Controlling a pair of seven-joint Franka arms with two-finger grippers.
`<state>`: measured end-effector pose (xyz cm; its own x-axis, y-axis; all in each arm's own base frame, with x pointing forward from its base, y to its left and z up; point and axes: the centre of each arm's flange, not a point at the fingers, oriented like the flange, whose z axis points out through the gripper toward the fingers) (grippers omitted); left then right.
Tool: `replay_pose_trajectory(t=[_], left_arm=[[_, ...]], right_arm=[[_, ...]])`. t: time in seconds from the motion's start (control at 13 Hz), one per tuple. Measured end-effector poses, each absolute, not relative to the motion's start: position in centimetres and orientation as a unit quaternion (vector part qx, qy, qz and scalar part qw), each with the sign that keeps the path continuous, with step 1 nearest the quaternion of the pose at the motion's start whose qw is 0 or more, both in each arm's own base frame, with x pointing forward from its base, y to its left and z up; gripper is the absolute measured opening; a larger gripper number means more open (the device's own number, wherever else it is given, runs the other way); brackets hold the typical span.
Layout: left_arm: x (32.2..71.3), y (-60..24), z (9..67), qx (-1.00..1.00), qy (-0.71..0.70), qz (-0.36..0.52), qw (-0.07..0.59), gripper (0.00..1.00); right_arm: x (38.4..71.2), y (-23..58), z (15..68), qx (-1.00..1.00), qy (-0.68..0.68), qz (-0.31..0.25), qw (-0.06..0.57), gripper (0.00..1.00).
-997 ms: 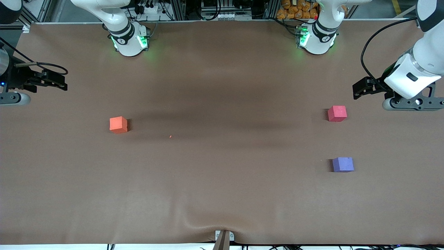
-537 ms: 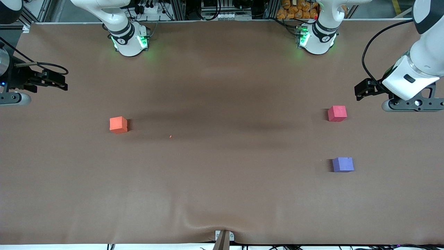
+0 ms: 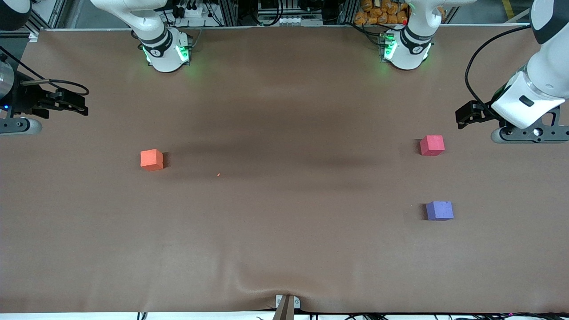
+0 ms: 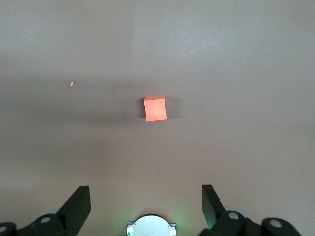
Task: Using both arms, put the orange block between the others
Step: 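Reach the right gripper down to the orange cube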
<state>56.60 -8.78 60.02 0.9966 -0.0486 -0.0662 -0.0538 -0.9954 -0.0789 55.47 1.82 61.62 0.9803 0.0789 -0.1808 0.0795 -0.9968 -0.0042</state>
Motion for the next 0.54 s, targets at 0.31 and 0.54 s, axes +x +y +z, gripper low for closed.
replay_pose_trajectory(t=[0.31, 0.54], left_arm=[[56.6, -8.8, 60.0, -0.998, 0.026, 0.033, 0.04, 1.0], [56.6, -8.8, 60.0, -0.998, 0.026, 0.033, 0.04, 1.0]], right_arm=[[56.5, 1.9, 59.5, 0.993, 0.04, -0.109, 0.002, 1.0], [58.3, 2.0, 55.0, 0.988, 0.04, -0.147, 0.002, 1.0]])
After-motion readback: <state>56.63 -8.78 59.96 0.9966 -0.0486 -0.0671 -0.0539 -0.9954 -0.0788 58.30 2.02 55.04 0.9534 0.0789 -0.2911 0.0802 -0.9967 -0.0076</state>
